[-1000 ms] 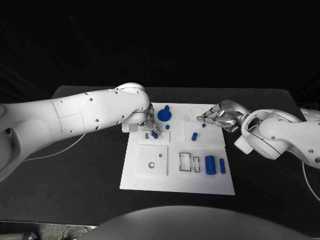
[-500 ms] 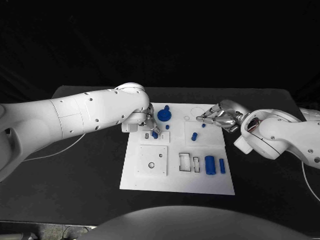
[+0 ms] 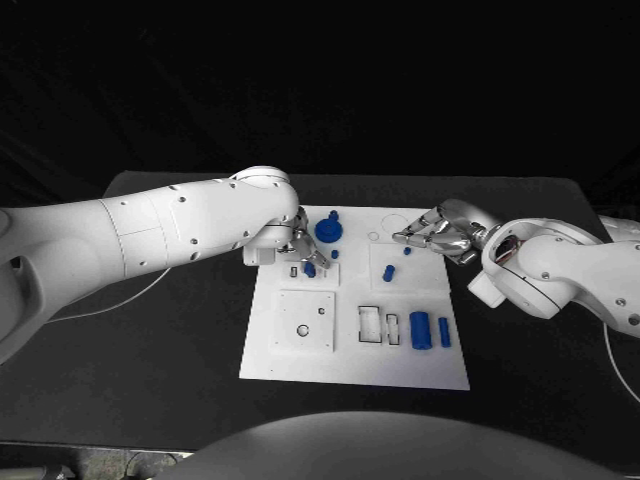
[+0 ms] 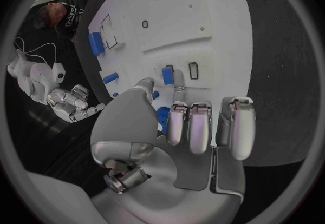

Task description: Assemble the parts on the task board

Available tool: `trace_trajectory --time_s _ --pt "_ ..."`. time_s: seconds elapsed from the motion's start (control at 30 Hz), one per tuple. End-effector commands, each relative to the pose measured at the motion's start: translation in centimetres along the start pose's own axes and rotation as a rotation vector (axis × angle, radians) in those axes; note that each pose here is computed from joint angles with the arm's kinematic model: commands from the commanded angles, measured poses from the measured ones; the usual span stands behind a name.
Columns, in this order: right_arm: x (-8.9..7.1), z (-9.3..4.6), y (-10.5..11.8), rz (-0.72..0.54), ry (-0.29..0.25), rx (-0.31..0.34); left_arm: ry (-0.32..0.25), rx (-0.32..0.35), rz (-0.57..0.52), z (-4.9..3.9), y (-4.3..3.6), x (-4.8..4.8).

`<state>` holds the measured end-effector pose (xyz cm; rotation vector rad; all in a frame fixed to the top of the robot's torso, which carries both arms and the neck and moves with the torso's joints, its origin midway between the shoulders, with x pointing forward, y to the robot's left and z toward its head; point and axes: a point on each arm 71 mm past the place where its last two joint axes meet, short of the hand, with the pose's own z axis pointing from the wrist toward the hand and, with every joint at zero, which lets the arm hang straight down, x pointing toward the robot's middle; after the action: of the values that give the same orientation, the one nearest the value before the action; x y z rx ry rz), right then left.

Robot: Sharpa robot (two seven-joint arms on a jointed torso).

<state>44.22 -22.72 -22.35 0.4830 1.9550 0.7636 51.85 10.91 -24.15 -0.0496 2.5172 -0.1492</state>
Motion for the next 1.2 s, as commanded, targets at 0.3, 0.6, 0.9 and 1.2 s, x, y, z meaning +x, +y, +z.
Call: trace_trajectory --time_s 0.3,0.6,0.9,1.2 --pt "-0.01 -0.03 -0.04 -0.010 0.000 -0.004 0.007 -0.060 0.008 0.00 0.33 0.16" --pt "0.02 0.01 -0.03 -0.011 0.001 -0.005 -0.012 -0.068 0.025 -0.05 0.39 0.09" --pt "0.06 0.03 -0.10 -0.010 0.001 -0.003 -0.018 -0.066 0.032 -0.13 0.46 0.10" --pt "0.12 0.04 -0.11 -0.010 0.002 -0.003 -0.028 -0.056 0.026 -0.15 0.30 0.07"
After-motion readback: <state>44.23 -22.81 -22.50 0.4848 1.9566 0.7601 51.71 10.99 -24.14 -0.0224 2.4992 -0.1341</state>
